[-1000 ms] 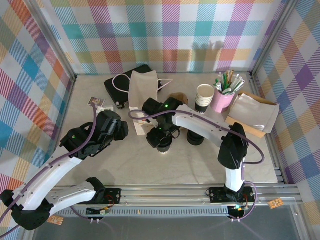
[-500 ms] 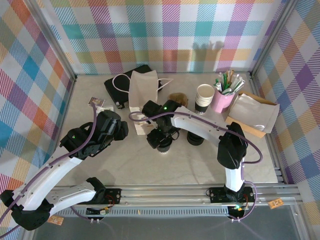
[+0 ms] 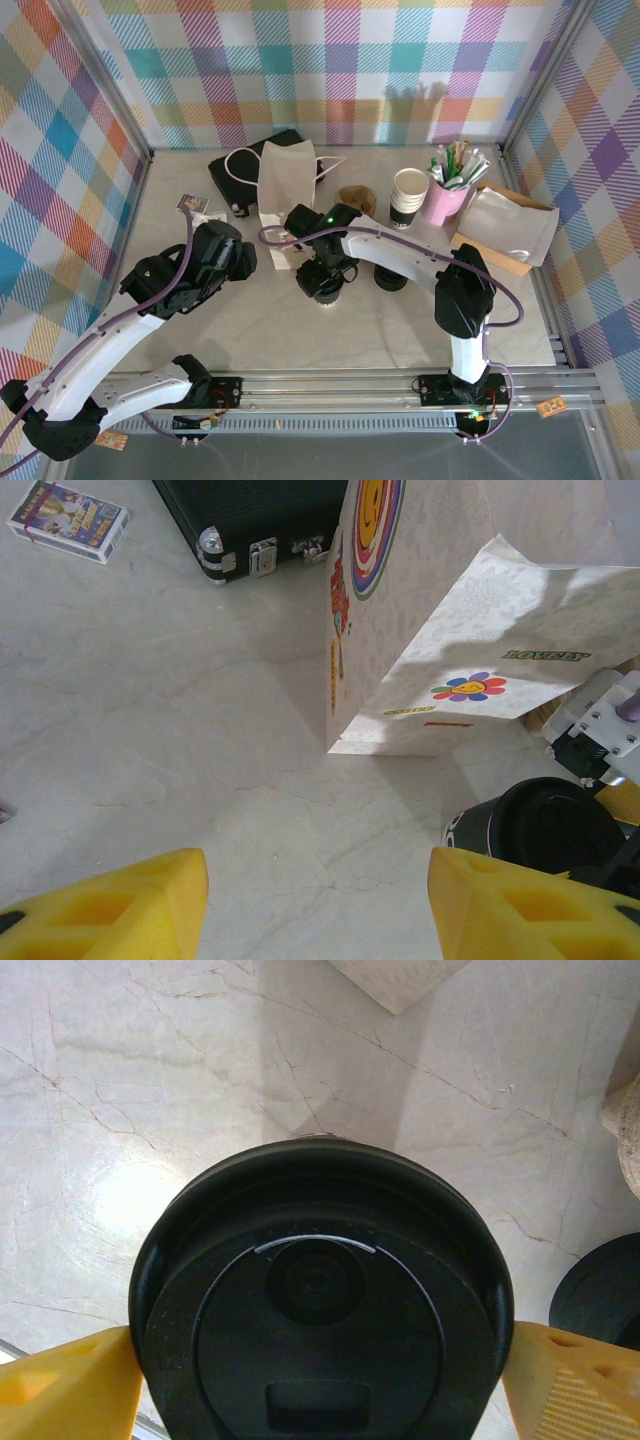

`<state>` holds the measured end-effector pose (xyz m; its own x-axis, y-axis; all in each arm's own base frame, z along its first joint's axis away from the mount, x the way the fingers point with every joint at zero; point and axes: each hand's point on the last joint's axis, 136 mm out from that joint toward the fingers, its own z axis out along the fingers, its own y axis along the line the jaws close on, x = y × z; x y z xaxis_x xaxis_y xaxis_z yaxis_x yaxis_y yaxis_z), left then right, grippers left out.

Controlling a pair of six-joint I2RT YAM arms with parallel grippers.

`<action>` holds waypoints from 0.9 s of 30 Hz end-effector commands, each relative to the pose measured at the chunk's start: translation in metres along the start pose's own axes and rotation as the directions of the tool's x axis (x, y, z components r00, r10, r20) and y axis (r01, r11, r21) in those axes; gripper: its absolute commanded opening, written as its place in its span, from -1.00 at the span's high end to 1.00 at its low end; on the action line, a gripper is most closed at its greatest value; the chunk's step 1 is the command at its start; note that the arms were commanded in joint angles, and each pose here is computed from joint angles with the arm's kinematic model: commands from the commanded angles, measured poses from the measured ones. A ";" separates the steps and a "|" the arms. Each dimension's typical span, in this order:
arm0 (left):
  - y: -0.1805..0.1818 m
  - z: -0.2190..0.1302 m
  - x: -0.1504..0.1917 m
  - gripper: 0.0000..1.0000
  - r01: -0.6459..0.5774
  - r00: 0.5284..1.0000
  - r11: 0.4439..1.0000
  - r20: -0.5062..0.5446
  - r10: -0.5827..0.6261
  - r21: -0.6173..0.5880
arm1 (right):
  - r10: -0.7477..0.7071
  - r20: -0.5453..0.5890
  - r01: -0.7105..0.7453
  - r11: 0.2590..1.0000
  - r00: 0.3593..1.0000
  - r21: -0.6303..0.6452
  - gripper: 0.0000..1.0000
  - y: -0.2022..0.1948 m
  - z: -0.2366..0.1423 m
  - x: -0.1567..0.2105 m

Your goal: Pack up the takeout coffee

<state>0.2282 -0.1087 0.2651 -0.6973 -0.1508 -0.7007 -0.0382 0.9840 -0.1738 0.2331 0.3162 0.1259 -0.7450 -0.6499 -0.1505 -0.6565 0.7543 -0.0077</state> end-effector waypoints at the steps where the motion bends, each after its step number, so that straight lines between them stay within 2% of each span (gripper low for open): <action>1: 0.008 0.001 -0.002 -0.20 0.016 1.000 0.999 0.016 -0.016 -0.027 | 0.013 -0.004 -0.013 1.000 1.000 0.026 -0.68 -0.005 0.001 0.003; 4: 0.009 0.000 -0.001 -0.20 0.017 1.000 1.000 0.016 -0.016 -0.026 | 0.017 0.005 -0.017 1.000 1.000 0.022 -0.60 -0.005 -0.002 0.002; 6: 0.009 0.000 -0.001 -0.20 0.017 1.000 1.000 0.014 -0.017 -0.026 | 0.017 0.004 -0.017 1.000 1.000 0.022 -0.61 -0.005 -0.003 0.002; 9: 0.008 0.000 -0.001 -0.20 0.019 1.000 1.000 0.015 -0.019 -0.020 | 0.026 -0.001 -0.026 0.999 1.000 0.033 -0.92 -0.007 -0.006 0.003; 13: 0.007 0.001 0.000 -0.20 0.017 1.000 1.000 0.010 -0.016 -0.020 | 0.030 0.016 -0.030 0.999 0.999 0.029 -0.99 -0.006 -0.013 0.000; 27: 0.009 -0.001 0.000 -0.20 0.018 1.000 1.000 0.010 -0.018 -0.021 | 0.040 -0.028 -0.040 0.999 0.999 0.014 -0.98 -0.002 0.009 0.005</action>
<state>0.2283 -0.1087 0.2651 -0.6973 -0.1548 -0.6999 -0.0410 0.9834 -0.1767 0.2353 0.3129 0.1272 -0.7595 -0.6320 -0.1538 -0.6364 0.7710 -0.0252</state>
